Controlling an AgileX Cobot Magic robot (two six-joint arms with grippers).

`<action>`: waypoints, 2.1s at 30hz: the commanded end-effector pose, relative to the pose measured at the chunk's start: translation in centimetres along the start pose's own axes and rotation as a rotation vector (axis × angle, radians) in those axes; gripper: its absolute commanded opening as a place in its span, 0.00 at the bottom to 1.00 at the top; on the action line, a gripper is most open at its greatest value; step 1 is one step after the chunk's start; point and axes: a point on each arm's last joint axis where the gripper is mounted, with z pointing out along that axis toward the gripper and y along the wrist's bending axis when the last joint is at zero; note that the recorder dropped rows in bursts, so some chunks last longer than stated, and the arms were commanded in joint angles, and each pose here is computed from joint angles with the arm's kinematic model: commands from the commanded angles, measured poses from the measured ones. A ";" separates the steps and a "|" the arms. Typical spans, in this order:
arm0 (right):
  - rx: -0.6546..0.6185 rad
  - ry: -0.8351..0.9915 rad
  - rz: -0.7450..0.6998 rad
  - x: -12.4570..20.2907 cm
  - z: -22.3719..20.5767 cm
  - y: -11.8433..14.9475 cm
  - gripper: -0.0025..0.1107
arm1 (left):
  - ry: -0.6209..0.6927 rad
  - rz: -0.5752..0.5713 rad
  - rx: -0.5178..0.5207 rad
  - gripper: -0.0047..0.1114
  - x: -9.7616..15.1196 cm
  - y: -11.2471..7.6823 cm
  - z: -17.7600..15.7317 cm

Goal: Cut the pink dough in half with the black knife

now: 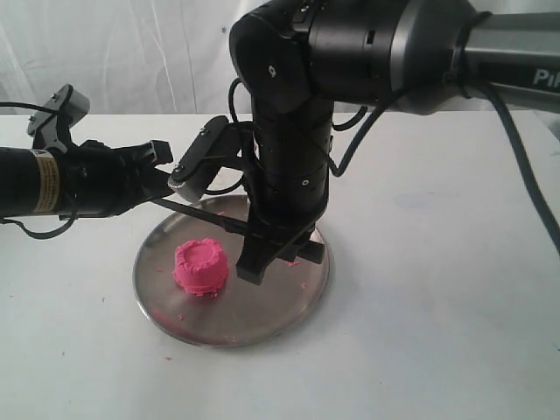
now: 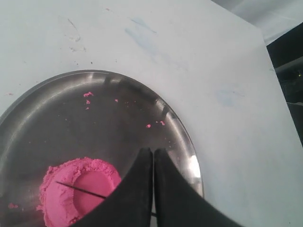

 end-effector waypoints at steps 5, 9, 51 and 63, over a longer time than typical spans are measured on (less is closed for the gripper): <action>-0.005 0.025 0.018 -0.2 1.4 -0.8 0.02 | 0.003 0.027 -0.010 0.10 0.2 0.0 0.0; -0.019 0.051 -0.006 -0.4 2.7 -0.7 0.02 | 0.003 0.036 -0.019 0.10 0.2 0.1 0.0; -0.085 0.066 -0.024 -1.3 8.5 -1.7 0.02 | 0.055 0.068 -0.105 0.10 1.1 2.0 1.7; -0.086 0.069 -0.022 -1.2 8.5 -1.7 0.02 | 0.086 0.028 -0.184 0.10 1.7 3.8 3.2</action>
